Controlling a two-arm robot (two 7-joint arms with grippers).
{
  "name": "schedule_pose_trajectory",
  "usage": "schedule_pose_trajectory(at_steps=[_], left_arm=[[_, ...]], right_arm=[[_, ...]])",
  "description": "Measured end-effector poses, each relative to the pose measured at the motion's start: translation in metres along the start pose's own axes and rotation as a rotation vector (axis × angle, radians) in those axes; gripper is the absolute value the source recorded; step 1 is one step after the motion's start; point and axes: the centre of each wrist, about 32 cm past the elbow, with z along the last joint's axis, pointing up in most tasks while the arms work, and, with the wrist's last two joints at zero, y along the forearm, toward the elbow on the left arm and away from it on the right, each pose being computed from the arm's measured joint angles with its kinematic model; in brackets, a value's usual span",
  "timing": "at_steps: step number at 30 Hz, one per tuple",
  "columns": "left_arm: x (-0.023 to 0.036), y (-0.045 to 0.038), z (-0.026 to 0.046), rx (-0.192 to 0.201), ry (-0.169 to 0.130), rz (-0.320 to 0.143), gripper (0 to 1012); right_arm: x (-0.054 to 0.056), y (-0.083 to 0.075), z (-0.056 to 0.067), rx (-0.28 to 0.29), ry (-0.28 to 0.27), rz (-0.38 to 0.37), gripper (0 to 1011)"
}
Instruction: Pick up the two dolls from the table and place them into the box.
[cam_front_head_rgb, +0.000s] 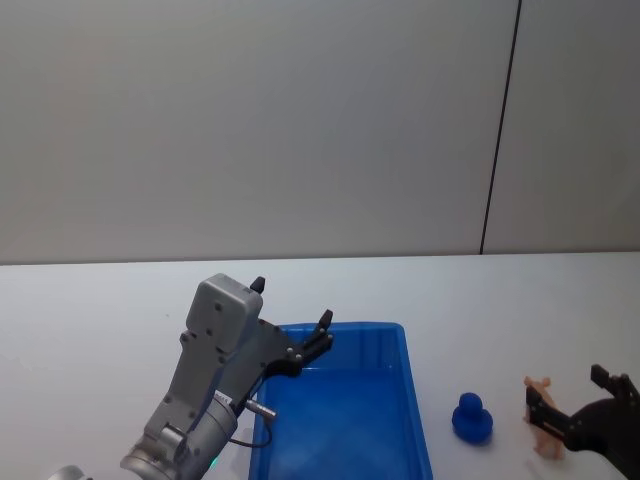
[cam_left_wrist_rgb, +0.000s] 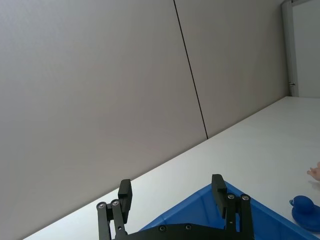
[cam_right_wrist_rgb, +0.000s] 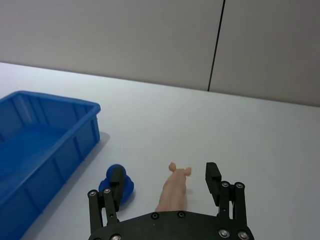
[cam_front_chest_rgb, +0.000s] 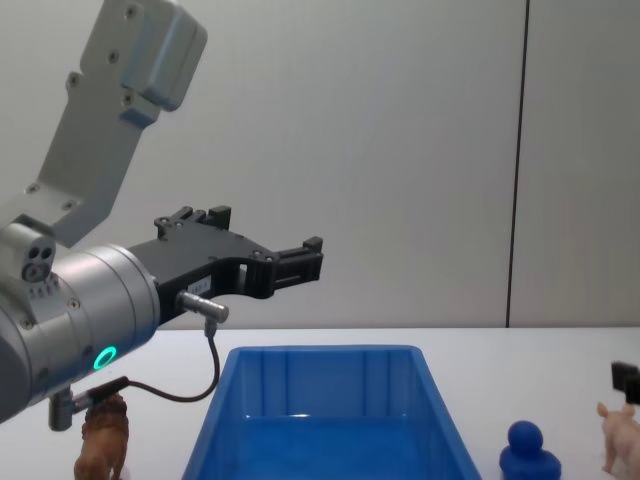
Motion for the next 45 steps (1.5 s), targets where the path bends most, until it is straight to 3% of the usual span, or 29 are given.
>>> schedule_pose_trajectory(at_steps=[11,22,29,45], left_arm=[[0.0,0.0,0.0,0.0,0.0,0.0,1002],[0.0,0.0,0.0,0.0,0.0,0.0,1002],[0.0,0.0,0.0,0.0,0.0,0.0,1001],[0.0,0.0,0.0,0.0,0.0,0.0,1001]], right_arm=[[0.003,0.007,-0.012,-0.096,0.022,-0.003,1001],[0.0,0.016,-0.021,-0.152,0.054,0.005,998],[-0.002,0.023,-0.026,-0.183,0.079,0.006,855],[-0.002,0.034,-0.032,-0.204,0.107,-0.034,374]])
